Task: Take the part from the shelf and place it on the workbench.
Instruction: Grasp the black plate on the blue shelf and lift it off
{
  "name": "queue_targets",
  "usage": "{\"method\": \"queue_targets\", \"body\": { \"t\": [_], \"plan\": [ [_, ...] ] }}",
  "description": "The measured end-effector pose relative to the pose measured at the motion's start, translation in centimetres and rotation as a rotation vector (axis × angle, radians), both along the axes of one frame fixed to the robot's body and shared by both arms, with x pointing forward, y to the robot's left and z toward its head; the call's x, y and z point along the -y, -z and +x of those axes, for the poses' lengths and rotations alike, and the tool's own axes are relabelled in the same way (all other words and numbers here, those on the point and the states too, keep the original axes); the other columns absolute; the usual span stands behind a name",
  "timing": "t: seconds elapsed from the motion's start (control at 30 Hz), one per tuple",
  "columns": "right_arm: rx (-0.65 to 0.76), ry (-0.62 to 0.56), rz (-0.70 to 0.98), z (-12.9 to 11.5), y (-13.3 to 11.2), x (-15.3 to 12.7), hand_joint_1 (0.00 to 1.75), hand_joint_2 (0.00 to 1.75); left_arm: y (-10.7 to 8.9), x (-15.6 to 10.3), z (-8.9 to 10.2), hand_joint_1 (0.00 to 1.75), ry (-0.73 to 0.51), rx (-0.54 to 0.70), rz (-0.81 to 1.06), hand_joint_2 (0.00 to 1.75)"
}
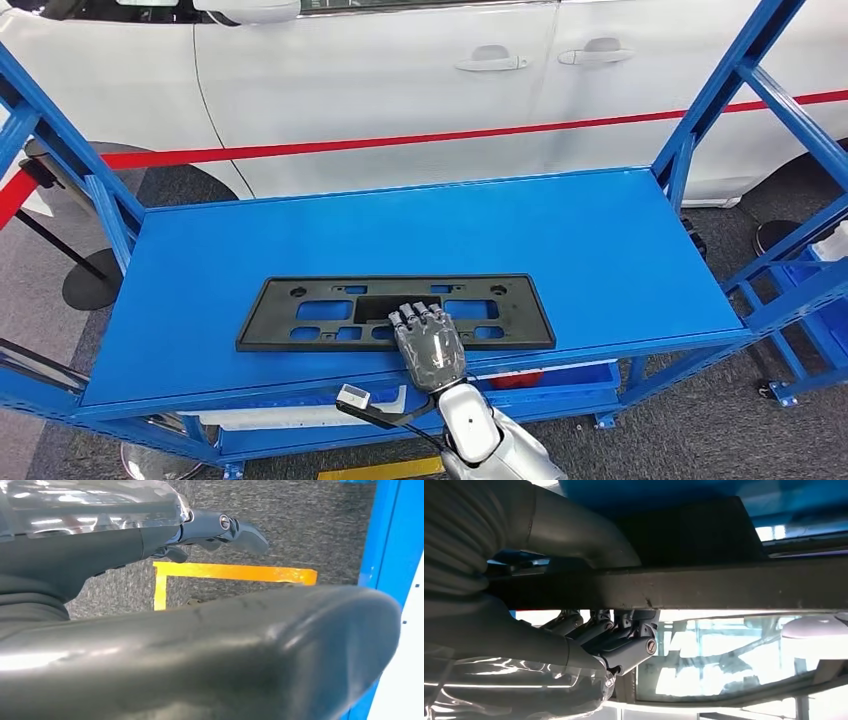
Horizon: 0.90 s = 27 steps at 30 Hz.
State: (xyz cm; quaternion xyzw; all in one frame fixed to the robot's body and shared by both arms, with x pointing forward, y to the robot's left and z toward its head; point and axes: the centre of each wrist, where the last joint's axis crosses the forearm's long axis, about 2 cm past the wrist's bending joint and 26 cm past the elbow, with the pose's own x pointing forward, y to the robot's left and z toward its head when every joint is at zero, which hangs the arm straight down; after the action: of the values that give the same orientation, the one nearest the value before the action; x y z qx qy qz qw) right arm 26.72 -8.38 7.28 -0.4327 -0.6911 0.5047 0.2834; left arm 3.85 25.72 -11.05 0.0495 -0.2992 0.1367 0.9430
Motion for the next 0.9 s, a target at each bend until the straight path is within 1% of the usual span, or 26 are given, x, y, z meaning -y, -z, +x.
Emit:
{"method": "queue_targets", "body": {
  "t": [0.13,0.23,0.3,0.4,0.5,0.6,0.73,0.83,0.9],
  "plan": [
    [0.012,-0.04,0.052,0.0,-0.9,-0.1,1.75,1.75,0.0,0.1,0.0,0.0,-0.001,0.002,-0.002,0.0],
    [-0.007,-0.098,0.177,-0.2,-2.2,-0.4,1.75,1.75,0.0,0.1,-0.2,0.0,-0.009,-0.003,0.001,0.0],
    [-0.04,-0.126,0.347,0.0,-3.9,-0.4,1.75,1.75,0.0,0.1,-0.3,0.0,-0.018,-0.006,0.001,0.0],
    [-0.104,-0.171,0.692,0.3,-7.0,0.4,1.75,1.75,0.0,0.1,-0.4,0.0,-0.037,-0.01,-0.001,0.0],
    [-0.126,-0.247,1.016,-0.5,-9.8,1.6,1.75,1.75,0.0,0.0,-0.4,0.0,-0.049,-0.017,-0.003,0.0],
    [-0.089,-0.346,1.242,-1.7,-12.4,3.0,1.75,1.75,0.0,-0.3,-0.2,0.0,-0.062,-0.018,-0.002,0.0],
    [0.01,-0.497,1.399,-3.3,-15.7,5.0,1.75,1.75,0.0,-0.4,-0.2,0.0,-0.082,-0.019,-0.003,0.0],
    [0.072,-0.578,1.449,-4.8,-17.0,6.6,1.75,1.75,0.0,-0.4,-0.2,0.0,-0.105,-0.017,-0.005,0.0],
    [0.102,-0.617,1.461,-5.8,-17.5,7.4,1.75,1.75,0.1,-0.4,-0.2,0.0,-0.124,-0.016,-0.005,0.0]
  ]
}}
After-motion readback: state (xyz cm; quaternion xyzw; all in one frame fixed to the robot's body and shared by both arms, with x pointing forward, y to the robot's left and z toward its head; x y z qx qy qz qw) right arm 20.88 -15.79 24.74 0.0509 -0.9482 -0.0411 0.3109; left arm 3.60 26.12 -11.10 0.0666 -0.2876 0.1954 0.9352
